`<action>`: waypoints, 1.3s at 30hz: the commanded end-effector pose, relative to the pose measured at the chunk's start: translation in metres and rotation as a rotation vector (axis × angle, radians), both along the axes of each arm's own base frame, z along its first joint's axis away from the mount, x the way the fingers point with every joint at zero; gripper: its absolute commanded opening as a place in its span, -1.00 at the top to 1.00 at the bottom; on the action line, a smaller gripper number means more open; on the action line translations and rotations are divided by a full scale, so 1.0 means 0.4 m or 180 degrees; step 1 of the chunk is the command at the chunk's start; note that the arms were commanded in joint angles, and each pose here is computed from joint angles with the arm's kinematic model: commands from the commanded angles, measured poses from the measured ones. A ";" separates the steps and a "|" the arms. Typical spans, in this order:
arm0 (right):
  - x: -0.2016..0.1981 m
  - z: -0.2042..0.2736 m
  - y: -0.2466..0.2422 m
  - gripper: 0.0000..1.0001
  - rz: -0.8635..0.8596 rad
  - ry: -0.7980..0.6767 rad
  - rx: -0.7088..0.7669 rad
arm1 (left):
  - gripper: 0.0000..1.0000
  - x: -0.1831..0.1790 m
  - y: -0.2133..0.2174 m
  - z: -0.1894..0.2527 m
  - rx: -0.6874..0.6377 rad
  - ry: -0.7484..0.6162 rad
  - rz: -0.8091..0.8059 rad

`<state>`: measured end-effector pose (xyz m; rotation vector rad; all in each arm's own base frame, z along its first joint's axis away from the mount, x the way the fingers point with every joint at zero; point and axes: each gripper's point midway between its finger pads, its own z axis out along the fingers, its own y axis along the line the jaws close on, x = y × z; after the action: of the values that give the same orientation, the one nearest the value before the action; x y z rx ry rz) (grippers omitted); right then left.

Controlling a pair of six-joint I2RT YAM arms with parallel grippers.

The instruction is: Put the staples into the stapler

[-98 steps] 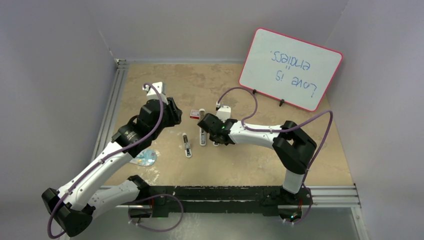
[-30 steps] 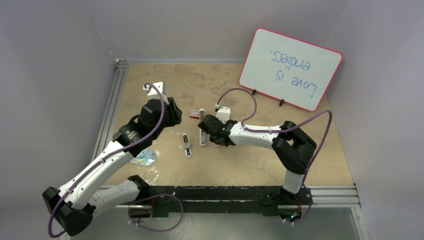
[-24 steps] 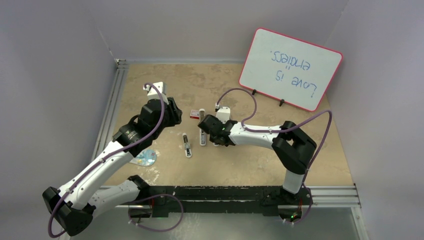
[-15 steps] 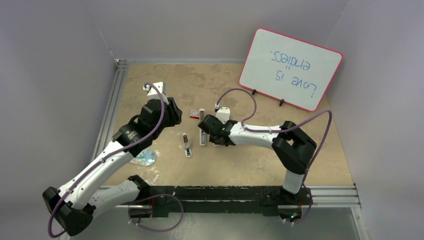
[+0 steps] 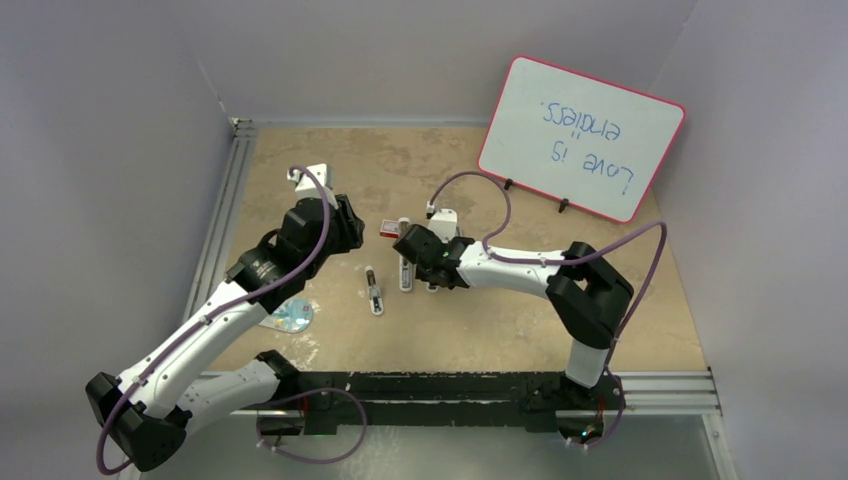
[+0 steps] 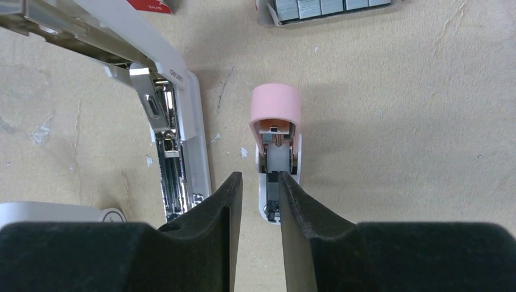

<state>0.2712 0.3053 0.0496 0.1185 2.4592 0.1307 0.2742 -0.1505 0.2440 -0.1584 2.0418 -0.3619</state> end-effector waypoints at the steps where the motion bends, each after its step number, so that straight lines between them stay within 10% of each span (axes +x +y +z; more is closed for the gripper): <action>1: 0.032 0.063 0.026 0.39 0.0029 -0.0236 0.0061 | 0.21 0.012 0.006 0.006 0.0033 -0.0077 0.0034; 39: -0.004 -0.015 0.008 0.43 0.0072 -0.0019 -0.0005 | 0.21 0.010 0.007 0.002 0.0037 -0.0065 0.0041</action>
<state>0.2718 0.3083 0.0361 0.0782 2.4692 0.1194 0.2749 -0.1499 0.2433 -0.1609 2.0426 -0.3550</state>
